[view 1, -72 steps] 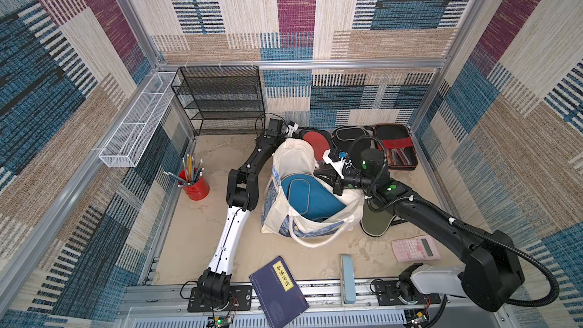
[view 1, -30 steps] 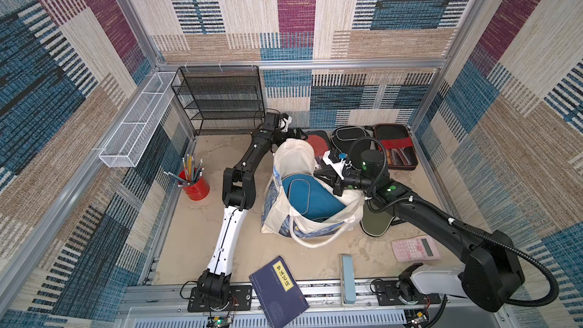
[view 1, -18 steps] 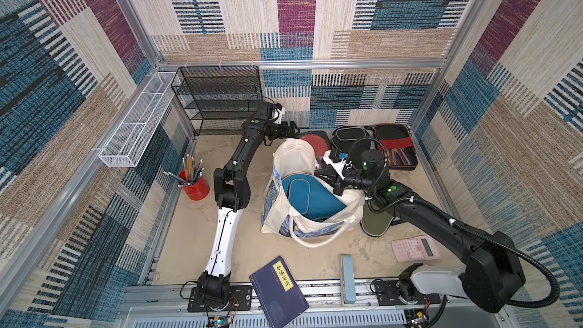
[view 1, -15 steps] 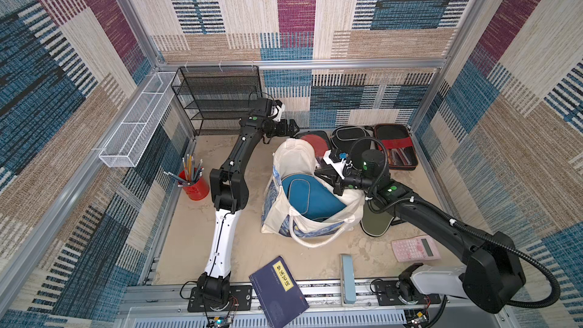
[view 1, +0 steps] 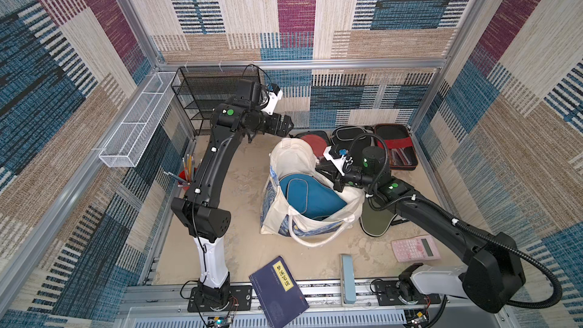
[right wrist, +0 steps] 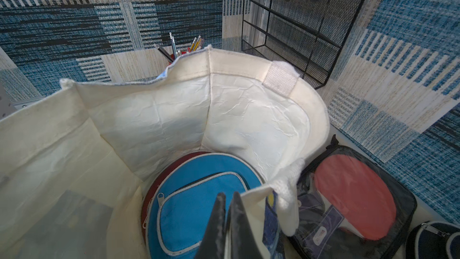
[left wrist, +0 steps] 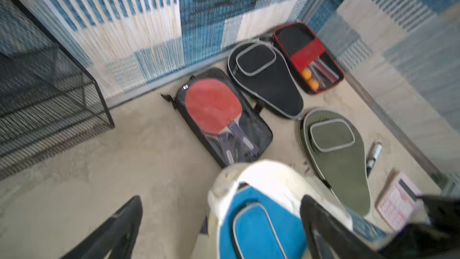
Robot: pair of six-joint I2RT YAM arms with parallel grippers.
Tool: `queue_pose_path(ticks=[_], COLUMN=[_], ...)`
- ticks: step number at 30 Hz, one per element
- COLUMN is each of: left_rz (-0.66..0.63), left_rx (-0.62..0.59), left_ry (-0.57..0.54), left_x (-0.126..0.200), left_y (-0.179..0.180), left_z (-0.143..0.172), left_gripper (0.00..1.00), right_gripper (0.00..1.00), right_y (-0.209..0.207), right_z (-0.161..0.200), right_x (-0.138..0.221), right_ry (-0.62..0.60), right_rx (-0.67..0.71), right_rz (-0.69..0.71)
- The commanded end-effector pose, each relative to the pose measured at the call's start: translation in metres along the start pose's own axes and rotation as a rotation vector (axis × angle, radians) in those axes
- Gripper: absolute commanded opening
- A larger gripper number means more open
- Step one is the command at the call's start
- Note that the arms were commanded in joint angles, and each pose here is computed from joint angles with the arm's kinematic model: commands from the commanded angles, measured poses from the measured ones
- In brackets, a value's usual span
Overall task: Remove the ping pong set from the canvas bag
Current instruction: Adjust the canvas bag at the center of the board, then pick up the ping pong set from the canvas bag.
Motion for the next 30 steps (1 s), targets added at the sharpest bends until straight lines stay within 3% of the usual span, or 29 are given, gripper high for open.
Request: queue_pose_path(ticks=[1,7,9,10,11,14,15,19,22,23,25,27,30], left_rz=[-0.106,-0.167,-0.152,-0.140,-0.128,-0.095,-0.088,-0.064,-0.041,-0.032,0.002,0.037,0.067], left_rx=[-0.048,-0.039,-0.031,-0.027,-0.023,-0.024,-0.027,-0.054,-0.086,-0.095,-0.108,-0.102,-0.090], left_ry=[0.176,0.319,0.339,0.346,0.349,0.334,0.315,0.184,0.065,0.020,-0.050,-0.089,-0.064], left_x=[-0.002,-0.020,-0.024,-0.026,-0.027,-0.028,-0.026,-0.005,0.015,0.021,0.028,0.032,0.027], left_y=[0.001,0.004,0.004,0.004,0.003,0.000,-0.001,-0.009,-0.015,-0.017,-0.021,-0.025,-0.025], left_z=[0.039,0.078,0.083,0.085,0.085,0.081,0.078,0.060,0.051,0.049,0.048,0.050,0.059], left_gripper=[0.99,0.96,0.89,0.83,0.69,0.09,0.00,0.00,0.00,0.00,0.00,0.00,0.00], right_gripper=[0.00,0.00,0.00,0.00,0.00,0.00,0.00,0.00,0.43,0.62,0.84,0.94,0.97], right_y=[-0.001,-0.006,-0.008,-0.009,-0.010,-0.013,-0.015,-0.023,-0.022,-0.018,-0.004,0.014,0.040], right_z=[-0.009,-0.017,-0.020,-0.020,-0.022,-0.026,-0.029,-0.044,-0.070,-0.080,-0.094,-0.103,-0.103], right_x=[0.004,0.005,0.005,0.005,0.004,0.004,0.005,0.007,0.014,0.016,0.016,0.013,0.002], right_ry=[-0.010,0.026,0.039,0.047,0.054,0.072,0.079,0.107,0.097,0.090,0.079,0.082,0.106], right_rx=[0.025,0.037,0.044,0.044,0.045,0.053,0.059,0.072,0.085,0.096,0.127,0.148,0.146], right_rz=[0.023,0.047,0.054,0.058,0.060,0.073,0.086,0.121,0.087,0.077,0.051,0.018,-0.069])
Point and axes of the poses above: each gripper's point midway between its finger pads, its own x axis back along the fingers, its own y axis along the line the jaws close on, z = x × y, the point moved 9 cm from there along x, back along the fingers, and after that the axes turned 6 degrees about x, right-handed, at the moved point
